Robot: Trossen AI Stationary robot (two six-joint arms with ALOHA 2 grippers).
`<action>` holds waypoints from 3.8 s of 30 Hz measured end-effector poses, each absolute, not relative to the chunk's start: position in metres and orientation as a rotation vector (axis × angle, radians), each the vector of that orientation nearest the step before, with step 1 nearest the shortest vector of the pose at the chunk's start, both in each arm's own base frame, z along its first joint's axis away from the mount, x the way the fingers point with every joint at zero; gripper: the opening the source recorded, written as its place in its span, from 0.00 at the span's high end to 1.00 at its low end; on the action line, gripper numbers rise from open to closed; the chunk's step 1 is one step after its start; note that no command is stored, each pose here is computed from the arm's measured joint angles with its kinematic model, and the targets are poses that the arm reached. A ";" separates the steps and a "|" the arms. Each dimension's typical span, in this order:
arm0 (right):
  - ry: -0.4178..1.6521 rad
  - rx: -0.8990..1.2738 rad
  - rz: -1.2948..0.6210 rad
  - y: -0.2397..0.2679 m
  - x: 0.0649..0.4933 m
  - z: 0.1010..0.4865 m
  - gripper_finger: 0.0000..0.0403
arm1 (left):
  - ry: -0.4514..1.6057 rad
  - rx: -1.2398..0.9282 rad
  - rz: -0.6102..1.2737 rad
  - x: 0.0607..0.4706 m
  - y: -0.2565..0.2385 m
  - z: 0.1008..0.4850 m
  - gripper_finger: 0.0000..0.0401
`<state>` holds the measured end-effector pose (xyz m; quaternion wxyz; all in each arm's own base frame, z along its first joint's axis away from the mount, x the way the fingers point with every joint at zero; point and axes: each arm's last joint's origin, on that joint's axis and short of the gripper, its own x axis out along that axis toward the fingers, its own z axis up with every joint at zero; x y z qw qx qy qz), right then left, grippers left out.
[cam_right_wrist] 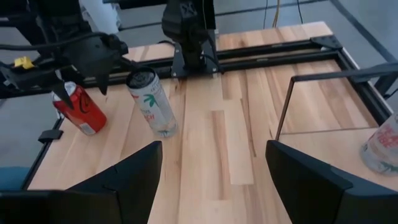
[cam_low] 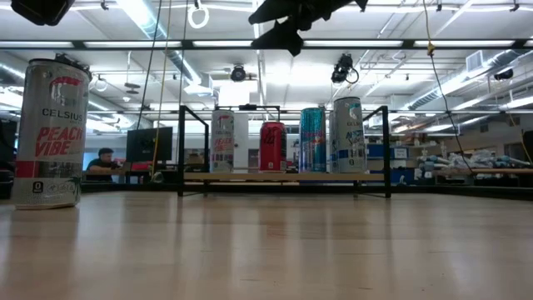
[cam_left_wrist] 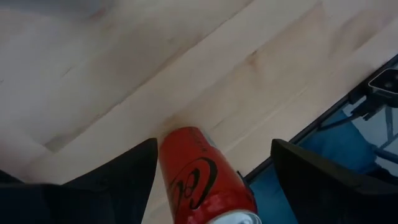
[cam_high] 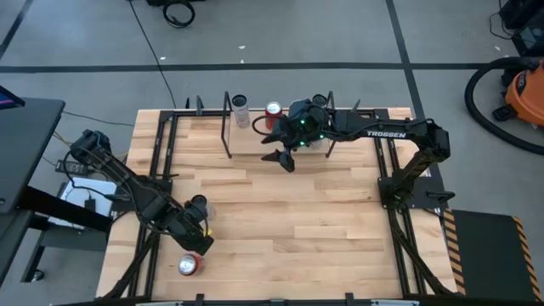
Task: Place canned beverage on shelf
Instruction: Put the red soda can on the shelf aligned with other red soda can
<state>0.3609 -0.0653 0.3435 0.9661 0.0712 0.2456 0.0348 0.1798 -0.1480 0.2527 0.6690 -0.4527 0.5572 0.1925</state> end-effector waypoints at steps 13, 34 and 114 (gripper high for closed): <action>0.421 0.126 0.072 -0.066 0.364 0.350 0.27 | 1.287 -1.072 0.439 0.178 -0.149 0.254 0.21; 0.390 0.118 0.072 -0.066 0.365 0.353 0.27 | 1.378 -1.106 0.452 0.147 -0.176 0.255 0.03; 0.350 0.109 0.073 -0.066 0.367 0.357 0.27 | 1.316 -0.990 0.360 0.166 -0.203 0.230 0.21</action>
